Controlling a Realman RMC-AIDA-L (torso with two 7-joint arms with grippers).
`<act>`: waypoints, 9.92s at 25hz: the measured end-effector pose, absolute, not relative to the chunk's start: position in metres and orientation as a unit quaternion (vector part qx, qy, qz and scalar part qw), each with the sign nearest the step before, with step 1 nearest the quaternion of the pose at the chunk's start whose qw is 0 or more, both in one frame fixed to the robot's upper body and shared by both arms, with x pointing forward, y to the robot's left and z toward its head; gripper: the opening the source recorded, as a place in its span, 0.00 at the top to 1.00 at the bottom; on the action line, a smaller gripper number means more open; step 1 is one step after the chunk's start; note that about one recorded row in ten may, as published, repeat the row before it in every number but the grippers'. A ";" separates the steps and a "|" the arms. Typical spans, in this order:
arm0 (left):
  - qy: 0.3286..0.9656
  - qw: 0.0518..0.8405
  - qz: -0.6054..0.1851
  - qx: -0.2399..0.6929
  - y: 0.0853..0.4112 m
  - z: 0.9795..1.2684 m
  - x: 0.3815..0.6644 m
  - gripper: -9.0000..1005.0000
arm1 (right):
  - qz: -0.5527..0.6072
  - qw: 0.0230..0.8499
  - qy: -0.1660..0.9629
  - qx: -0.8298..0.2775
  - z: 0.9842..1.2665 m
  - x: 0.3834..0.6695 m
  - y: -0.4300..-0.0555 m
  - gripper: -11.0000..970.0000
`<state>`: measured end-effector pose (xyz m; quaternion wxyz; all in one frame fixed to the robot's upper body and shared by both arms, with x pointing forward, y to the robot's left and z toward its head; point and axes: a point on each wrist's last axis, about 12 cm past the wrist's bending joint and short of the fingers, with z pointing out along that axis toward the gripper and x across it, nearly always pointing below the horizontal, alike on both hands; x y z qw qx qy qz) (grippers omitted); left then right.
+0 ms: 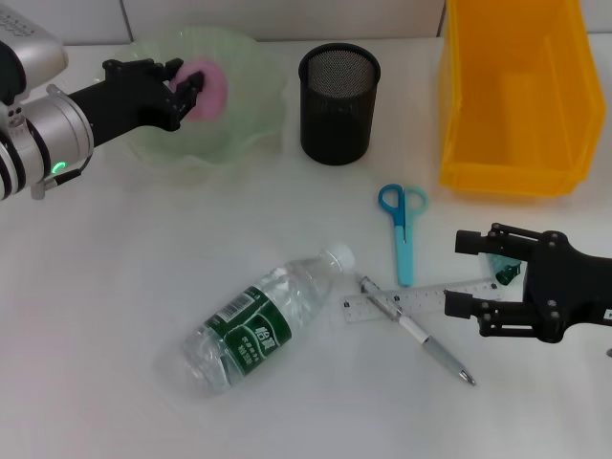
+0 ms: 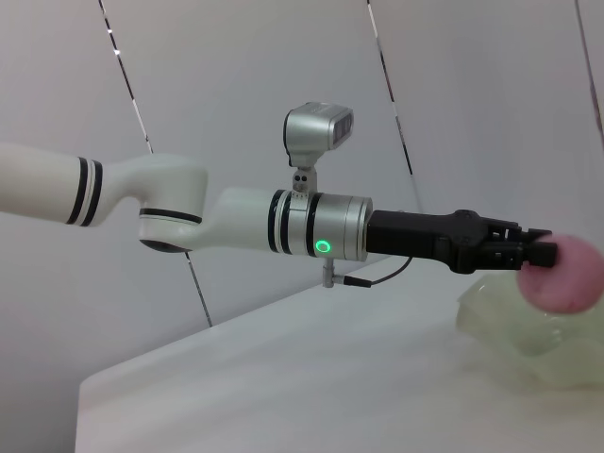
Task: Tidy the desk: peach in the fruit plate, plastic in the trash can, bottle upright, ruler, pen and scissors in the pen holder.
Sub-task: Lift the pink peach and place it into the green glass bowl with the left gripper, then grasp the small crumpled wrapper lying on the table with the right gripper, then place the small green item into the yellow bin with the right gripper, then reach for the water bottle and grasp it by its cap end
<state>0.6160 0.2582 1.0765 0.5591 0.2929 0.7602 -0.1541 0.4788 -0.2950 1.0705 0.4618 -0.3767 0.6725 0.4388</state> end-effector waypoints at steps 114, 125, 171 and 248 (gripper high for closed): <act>0.649 0.508 -0.370 0.429 0.270 1.073 0.522 0.14 | 0.128 0.109 0.970 -0.175 1.120 0.589 -0.244 0.71; 0.649 0.507 -0.370 0.429 0.270 1.072 0.522 0.14 | 0.127 0.123 0.968 -0.178 1.130 0.587 -0.246 0.78; 0.642 0.516 -0.373 0.427 0.269 1.076 0.523 0.14 | 0.172 0.318 0.918 -0.161 1.198 0.623 -0.259 0.15; 0.843 0.253 -0.161 0.446 0.104 1.135 0.551 0.14 | 0.329 0.441 0.762 -0.343 1.066 0.453 -0.342 0.16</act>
